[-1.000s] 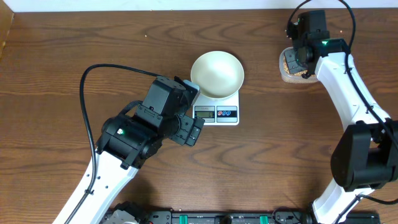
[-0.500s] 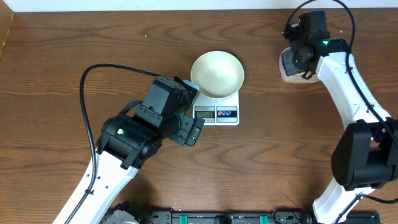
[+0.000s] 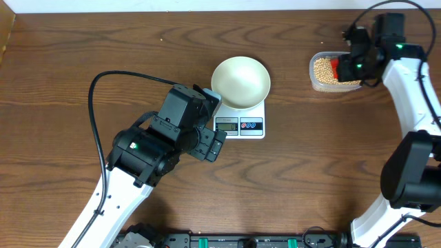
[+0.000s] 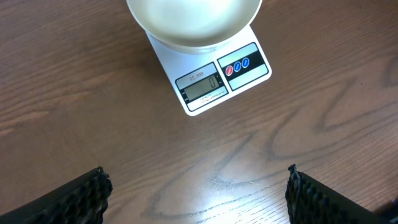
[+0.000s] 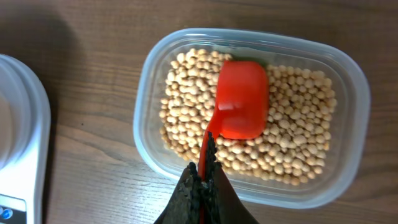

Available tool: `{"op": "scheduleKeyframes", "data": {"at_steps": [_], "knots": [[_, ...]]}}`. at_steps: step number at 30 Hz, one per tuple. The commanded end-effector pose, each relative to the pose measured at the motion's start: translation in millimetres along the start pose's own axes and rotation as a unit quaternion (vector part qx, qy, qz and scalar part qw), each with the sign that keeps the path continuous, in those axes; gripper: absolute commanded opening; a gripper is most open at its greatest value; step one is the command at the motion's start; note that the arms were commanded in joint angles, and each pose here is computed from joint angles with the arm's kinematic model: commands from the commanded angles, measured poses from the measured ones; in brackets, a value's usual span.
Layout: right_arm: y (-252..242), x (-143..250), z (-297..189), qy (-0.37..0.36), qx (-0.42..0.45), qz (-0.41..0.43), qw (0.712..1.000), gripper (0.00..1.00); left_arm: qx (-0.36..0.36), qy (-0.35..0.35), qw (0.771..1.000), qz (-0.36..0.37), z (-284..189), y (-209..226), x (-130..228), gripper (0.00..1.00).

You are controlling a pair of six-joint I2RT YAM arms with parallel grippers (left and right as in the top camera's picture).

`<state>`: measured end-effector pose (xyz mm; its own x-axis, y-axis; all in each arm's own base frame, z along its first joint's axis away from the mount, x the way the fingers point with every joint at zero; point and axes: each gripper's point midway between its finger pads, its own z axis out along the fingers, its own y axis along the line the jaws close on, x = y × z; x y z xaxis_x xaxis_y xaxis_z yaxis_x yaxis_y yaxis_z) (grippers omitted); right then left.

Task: Scoop item into bowl and weigh 50g on scale
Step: 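Dip the red scoop into the chickpeas with the right gripper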

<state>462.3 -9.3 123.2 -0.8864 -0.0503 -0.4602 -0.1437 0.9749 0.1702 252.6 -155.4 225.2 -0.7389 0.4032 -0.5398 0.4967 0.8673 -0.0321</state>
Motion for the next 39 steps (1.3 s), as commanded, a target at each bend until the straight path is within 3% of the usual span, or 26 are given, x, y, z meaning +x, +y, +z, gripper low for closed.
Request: {"op": "scheduleKeyframes", "data": {"at_steps": [1, 39], "knots": [[4, 3, -2, -0.002, -0.055, 0.013, 0.998, 0.01, -0.001, -0.009, 1.0, 0.001, -5, 1, -7, 0.92], [-22, 17, -33, -0.025, -0.164, 0.076, 0.983, 0.01, -0.001, -0.009, 1.0, 0.001, -5, 1, -7, 0.92]]}}
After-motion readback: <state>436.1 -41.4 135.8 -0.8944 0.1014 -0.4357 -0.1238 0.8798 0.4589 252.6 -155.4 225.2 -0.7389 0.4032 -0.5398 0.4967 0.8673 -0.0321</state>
